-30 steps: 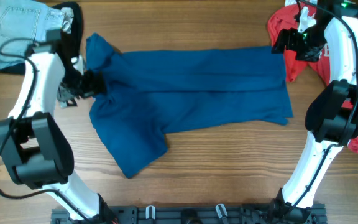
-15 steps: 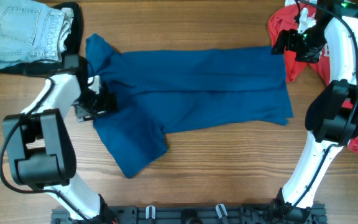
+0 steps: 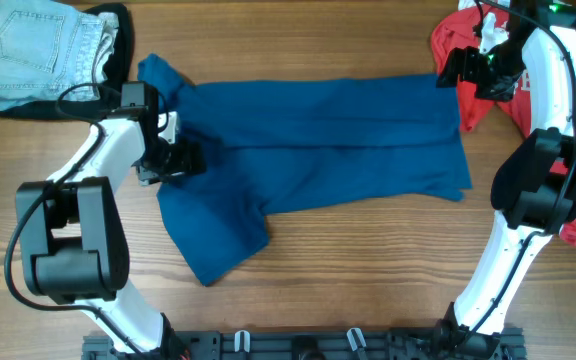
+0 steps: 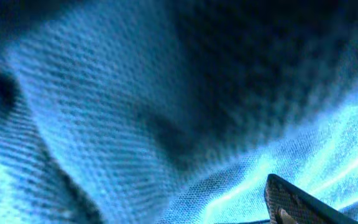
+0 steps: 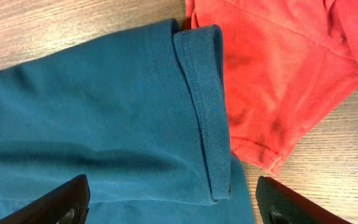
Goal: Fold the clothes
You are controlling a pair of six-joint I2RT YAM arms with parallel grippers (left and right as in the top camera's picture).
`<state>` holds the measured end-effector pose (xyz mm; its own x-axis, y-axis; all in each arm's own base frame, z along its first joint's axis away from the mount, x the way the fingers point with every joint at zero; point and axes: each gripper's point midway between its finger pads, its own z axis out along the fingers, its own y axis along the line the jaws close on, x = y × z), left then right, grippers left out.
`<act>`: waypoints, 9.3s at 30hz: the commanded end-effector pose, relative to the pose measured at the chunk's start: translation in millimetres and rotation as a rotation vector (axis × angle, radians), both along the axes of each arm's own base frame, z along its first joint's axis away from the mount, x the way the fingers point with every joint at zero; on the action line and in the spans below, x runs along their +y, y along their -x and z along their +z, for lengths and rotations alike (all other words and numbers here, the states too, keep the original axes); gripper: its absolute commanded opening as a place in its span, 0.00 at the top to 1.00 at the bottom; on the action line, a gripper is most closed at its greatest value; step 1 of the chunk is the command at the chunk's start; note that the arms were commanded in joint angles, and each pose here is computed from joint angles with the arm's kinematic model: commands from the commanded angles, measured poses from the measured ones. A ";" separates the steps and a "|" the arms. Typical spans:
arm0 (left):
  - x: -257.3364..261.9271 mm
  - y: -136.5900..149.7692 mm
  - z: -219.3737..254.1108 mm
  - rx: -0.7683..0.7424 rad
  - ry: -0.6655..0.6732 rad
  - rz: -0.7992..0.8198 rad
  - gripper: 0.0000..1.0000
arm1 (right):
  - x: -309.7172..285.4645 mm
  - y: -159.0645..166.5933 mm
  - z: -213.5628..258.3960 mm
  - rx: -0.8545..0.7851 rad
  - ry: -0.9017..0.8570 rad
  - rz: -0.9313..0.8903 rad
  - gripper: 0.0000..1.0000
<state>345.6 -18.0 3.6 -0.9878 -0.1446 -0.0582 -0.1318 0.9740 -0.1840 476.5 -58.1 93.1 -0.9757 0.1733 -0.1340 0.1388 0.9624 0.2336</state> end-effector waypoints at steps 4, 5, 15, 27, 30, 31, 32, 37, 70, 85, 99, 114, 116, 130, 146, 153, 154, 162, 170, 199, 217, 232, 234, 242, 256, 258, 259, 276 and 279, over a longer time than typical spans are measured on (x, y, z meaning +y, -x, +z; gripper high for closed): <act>17.2 15.1 48.8 -0.030 0.033 0.145 0.00 | 3.5 -0.6 33.6 -0.058 0.012 -0.006 0.01; 23.9 13.6 66.8 -0.077 0.034 0.186 0.00 | 3.9 1.7 43.0 -0.065 0.009 -0.031 0.00; 0.4 81.2 107.7 0.089 0.082 0.498 0.00 | -5.9 83.1 77.4 0.190 0.088 -0.378 0.00; -62.6 159.0 43.2 0.359 -0.011 0.668 0.03 | -10.7 79.0 39.8 0.210 0.099 -0.473 0.00; -76.6 171.9 34.6 0.368 -0.057 0.711 0.09 | -11.4 75.2 39.3 0.194 0.098 -0.472 0.00; -78.2 176.7 30.4 0.370 -0.080 0.748 0.11 | -11.6 73.5 39.4 0.186 0.099 -0.462 0.00; -78.6 181.6 26.3 0.374 -0.097 0.772 0.12 | -11.1 72.4 39.4 0.181 0.097 -0.451 0.00; -65.4 219.1 2.4 0.455 -0.183 0.885 0.21 | -11.1 69.0 39.6 0.167 0.093 -0.447 0.00; -35.4 188.4 34.4 0.032 -0.081 0.867 0.20 | 0.4 54.4 42.2 0.101 0.025 -0.338 0.00; -40.6 197.0 2.0 0.130 -0.110 0.885 0.20 | -0.7 49.2 42.8 0.078 0.027 -0.332 0.00; -56.9 186.1 -23.7 0.189 -0.078 0.877 0.65 | -0.9 48.4 42.9 0.074 0.027 -0.332 0.00; 1.0 84.1 52.8 -0.156 0.109 0.887 0.96 | -1.6 94.6 40.3 0.273 0.066 -0.403 0.04; 15.8 83.9 52.2 -0.162 0.096 0.914 0.96 | -6.1 108.3 42.6 0.326 0.107 -0.463 0.04; 35.4 80.7 52.3 -0.193 0.064 0.958 0.96 | 8.3 170.2 -41.6 0.364 0.134 -0.633 0.16; 36.1 85.2 50.5 -0.177 0.050 0.960 0.96 | 4.8 199.1 -110.1 0.341 0.185 -0.583 0.30; 40.8 89.2 49.5 -0.180 0.003 0.911 0.96 | -1.6 179.6 -118.9 0.236 0.183 -0.597 0.70; 39.8 91.1 50.5 -0.178 0.003 0.894 0.96 | -3.4 176.9 -118.4 0.225 0.183 -0.601 0.87; 40.2 103.2 123.9 -0.275 -0.006 0.789 0.96 | -13.6 156.0 -82.1 0.206 0.185 -0.519 0.96; 44.7 127.0 174.0 -0.392 -0.015 0.785 0.96 | 0.6 140.0 -12.5 0.105 0.096 -0.409 0.96; 65.7 -43.9 95.7 -0.489 -0.037 0.794 0.96 | -11.2 93.0 -45.5 -0.011 0.059 -0.340 0.96; 66.9 -52.3 94.3 -0.513 -0.031 0.795 0.96 | -7.9 16.9 -40.2 -0.312 -0.022 -0.250 0.63; 103.7 -25.9 152.9 -0.625 -0.080 0.800 0.00 | -6.1 51.7 -59.6 -0.218 0.083 0.059 0.07; 109.6 -16.1 168.1 -0.653 -0.097 0.788 0.00 | -4.6 56.1 -65.9 -0.213 0.086 0.082 0.07; 110.4 4.3 169.8 -0.614 -0.152 0.712 0.00 | -13.9 55.9 -92.8 -0.209 0.147 0.108 0.07; 109.4 8.2 148.4 -0.530 -0.163 0.708 0.00 | 14.5 93.6 -99.5 -0.023 -0.061 -0.001 0.89; 109.4 8.2 148.4 -0.530 -0.163 0.708 0.00 | 4.0 84.9 -79.8 -0.054 -0.055 -0.038 0.92; 109.4 8.2 148.4 -0.530 -0.163 0.708 0.00 | -5.0 78.1 -64.8 -0.086 -0.047 -0.055 0.93; 108.8 11.0 146.1 -0.515 -0.166 0.707 0.00 | 58.4 55.3 21.9 -0.156 -0.054 0.203 0.95; 108.6 12.6 144.8 -0.506 -0.167 0.706 0.00 | 112.2 57.0 19.3 -0.145 -0.044 0.309 0.95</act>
